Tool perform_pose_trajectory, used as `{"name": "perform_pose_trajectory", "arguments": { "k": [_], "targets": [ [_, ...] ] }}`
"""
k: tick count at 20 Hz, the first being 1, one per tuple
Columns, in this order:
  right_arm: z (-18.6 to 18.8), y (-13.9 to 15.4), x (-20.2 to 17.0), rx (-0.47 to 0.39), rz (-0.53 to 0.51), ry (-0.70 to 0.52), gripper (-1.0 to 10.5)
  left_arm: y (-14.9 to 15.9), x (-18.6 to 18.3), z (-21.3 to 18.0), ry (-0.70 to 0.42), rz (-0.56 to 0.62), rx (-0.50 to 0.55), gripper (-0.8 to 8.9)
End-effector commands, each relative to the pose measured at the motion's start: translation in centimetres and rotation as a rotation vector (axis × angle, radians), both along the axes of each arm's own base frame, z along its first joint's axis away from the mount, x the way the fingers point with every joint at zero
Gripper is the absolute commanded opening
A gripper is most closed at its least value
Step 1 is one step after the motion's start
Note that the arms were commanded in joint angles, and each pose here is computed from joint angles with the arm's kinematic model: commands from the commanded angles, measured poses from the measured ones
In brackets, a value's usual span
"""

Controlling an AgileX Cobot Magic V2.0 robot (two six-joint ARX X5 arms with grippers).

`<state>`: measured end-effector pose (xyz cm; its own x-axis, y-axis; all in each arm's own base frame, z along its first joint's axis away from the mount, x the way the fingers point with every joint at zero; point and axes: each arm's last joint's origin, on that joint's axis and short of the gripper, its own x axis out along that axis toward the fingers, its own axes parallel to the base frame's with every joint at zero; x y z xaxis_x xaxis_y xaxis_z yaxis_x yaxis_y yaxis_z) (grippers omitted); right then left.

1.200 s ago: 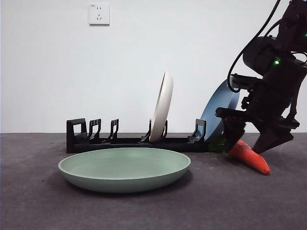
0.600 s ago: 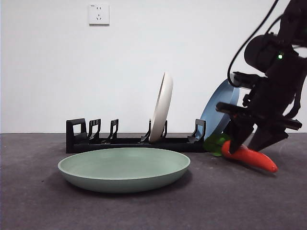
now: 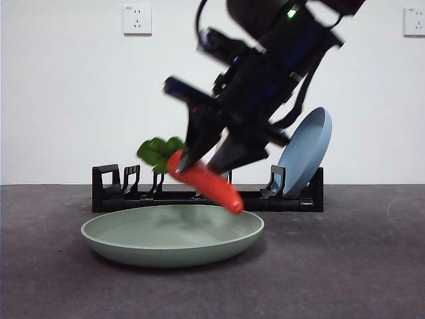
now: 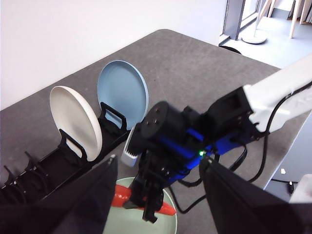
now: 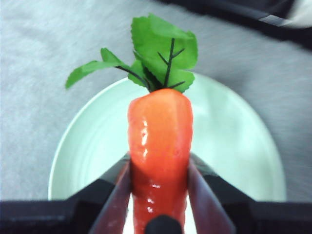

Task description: Take the green plate from the plate rack,put the plate on the table,take the carrot from the table,put the carrot in the plate

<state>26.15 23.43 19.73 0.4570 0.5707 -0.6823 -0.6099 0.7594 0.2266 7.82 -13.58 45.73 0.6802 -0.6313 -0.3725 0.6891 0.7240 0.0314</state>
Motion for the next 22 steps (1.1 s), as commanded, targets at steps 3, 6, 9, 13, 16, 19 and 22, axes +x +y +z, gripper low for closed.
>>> {"name": "perform_pose_trajectory", "arguments": {
  "k": [3, 6, 9, 13, 16, 19, 22],
  "targets": [
    [-3.6, 1.2, 0.9, -0.007, -0.031, 0.058, -0.1, 0.0, 0.0, -0.1, 0.005, 0.001, 0.001, 2.91],
    [-5.1, 1.4, 1.2, -0.027, -0.031, 0.080, -0.1, 0.0, 0.0, -0.1, 0.005, 0.001, 0.002, 2.91],
    [-5.4, 1.5, 1.1, -0.029, -0.025, 0.091, 0.7, 0.0, 0.0, -0.1, 0.005, 0.002, 0.002, 2.91],
    [-4.8, 1.4, 1.1, -0.013, -0.035, 0.090, 5.0, 0.0, -0.1, -0.2, 0.011, 0.002, 0.014, 2.91],
    [-2.1, 1.1, 0.7, 0.037, -0.033, 0.034, 5.0, 0.1, -0.1, -0.4, 0.018, 0.002, 0.028, 2.91],
    [2.0, -0.2, -0.7, 0.071, -0.032, -0.002, 5.0, 0.2, -0.2, -0.7, 0.031, 0.001, 0.061, 2.91],
    [6.2, -2.9, -4.0, 0.053, -0.001, 0.041, 5.0, 0.5, -0.3, -1.2, 0.055, 0.000, 0.119, 2.90]
  ]
}}
